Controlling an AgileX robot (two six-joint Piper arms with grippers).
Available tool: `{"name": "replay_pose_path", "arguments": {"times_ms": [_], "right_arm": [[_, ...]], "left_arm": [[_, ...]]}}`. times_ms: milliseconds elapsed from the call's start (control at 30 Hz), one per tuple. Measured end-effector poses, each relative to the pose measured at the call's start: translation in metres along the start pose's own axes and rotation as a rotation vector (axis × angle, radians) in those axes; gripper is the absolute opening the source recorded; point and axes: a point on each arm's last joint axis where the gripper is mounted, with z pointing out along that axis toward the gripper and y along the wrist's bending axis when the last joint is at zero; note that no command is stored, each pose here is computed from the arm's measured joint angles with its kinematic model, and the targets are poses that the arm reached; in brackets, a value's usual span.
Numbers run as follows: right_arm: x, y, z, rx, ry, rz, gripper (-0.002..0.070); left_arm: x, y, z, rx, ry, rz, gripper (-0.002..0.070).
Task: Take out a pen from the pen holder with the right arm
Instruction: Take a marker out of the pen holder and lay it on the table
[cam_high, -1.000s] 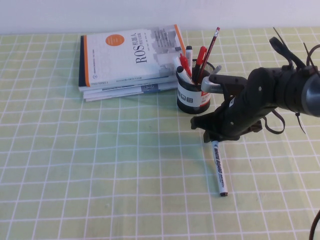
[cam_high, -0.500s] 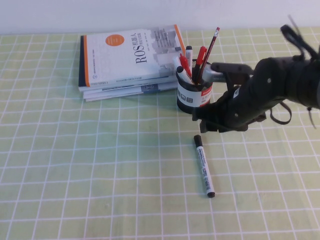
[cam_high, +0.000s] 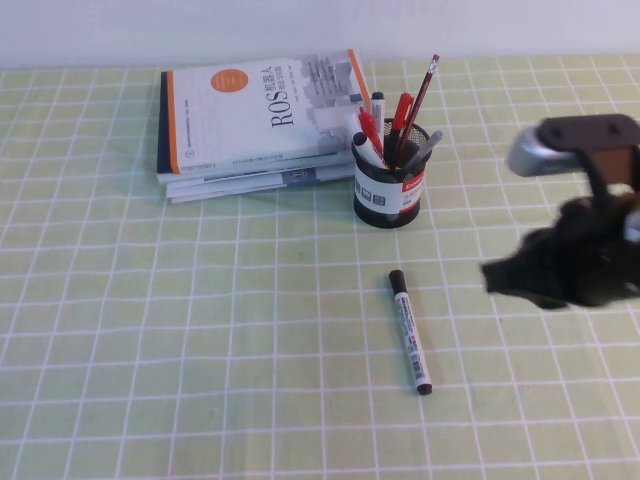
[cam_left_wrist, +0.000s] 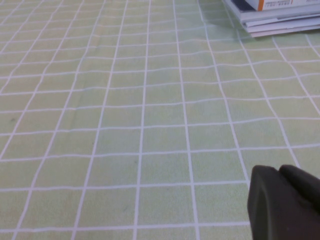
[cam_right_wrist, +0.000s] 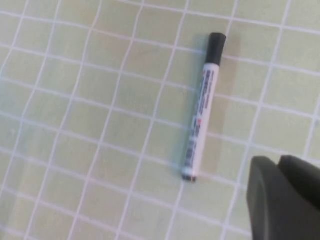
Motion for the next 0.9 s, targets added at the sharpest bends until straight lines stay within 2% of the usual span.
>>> {"name": "replay_pose_path", "arguments": {"times_ms": [267,533,900], "right_arm": [[0.059,-0.012,-0.056,-0.014,-0.07,-0.092,-0.0012],[0.111,-0.023,-0.087,-0.019,-0.033,-0.139,-0.0012],[0.134,-0.042,-0.071,0.045,-0.235,-0.204,-0.0012]], "left_arm": [[0.0,0.0,0.0,0.0,0.0,0.0,-0.0005],[0.0,0.0,0.0,0.0,0.0,0.0,-0.0005],[0.0,0.0,0.0,0.0,0.0,0.0,-0.0005]]}}
